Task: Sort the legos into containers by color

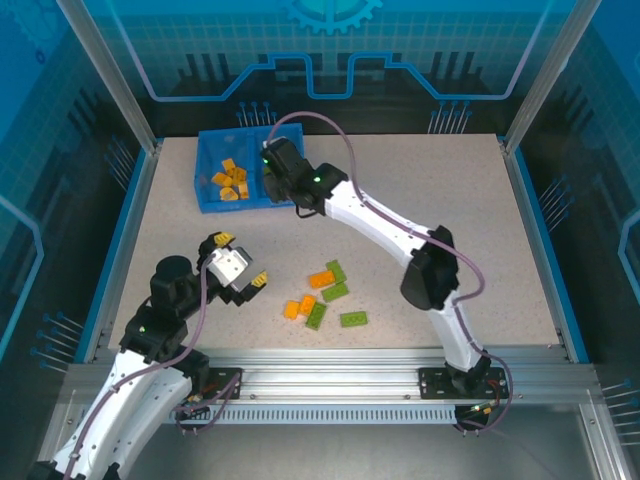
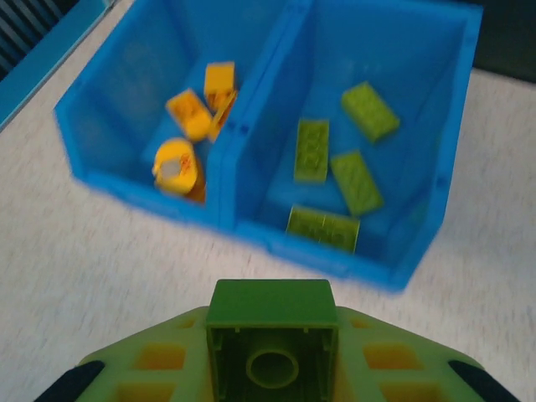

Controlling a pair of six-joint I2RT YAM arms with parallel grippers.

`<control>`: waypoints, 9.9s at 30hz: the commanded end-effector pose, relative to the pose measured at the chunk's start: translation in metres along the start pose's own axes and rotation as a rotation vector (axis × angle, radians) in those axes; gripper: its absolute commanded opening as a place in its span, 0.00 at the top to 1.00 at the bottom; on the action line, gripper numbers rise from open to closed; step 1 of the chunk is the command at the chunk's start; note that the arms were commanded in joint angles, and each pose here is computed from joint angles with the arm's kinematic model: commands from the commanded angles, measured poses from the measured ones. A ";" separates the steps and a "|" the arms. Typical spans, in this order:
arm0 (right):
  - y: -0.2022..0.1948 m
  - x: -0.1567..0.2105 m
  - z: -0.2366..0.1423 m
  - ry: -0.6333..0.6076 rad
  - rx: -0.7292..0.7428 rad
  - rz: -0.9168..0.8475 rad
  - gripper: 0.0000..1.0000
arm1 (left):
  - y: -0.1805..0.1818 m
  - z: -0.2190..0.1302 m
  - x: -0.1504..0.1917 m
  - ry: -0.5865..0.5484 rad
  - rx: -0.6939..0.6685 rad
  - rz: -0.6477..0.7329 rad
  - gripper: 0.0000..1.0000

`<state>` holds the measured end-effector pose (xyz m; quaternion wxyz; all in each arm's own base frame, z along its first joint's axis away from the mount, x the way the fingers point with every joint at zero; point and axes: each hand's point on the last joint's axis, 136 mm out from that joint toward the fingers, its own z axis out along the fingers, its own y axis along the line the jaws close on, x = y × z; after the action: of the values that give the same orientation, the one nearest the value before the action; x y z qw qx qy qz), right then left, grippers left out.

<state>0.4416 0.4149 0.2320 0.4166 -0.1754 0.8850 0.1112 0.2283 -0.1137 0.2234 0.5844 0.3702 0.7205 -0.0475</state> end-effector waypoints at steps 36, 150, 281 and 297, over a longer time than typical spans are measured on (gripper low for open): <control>-0.039 0.054 -0.101 0.133 -0.149 0.046 0.40 | -0.016 0.005 0.007 -0.008 0.075 0.033 0.01; -0.003 -0.057 0.022 -0.126 -0.104 -0.070 0.26 | 0.105 -0.017 0.006 -0.025 -0.581 -0.645 0.01; -0.087 0.212 -0.105 0.346 0.026 0.097 0.07 | -0.051 -0.004 -0.090 -0.016 0.552 -0.257 0.10; -0.078 0.272 -0.012 0.584 0.170 -0.002 0.36 | -0.122 -0.034 -0.015 -0.107 0.767 -0.006 0.01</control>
<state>0.3071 0.2745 0.0296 0.1669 -0.1542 0.9738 -0.0035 0.1407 -0.1852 0.1978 0.4234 0.5204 0.6693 -0.3193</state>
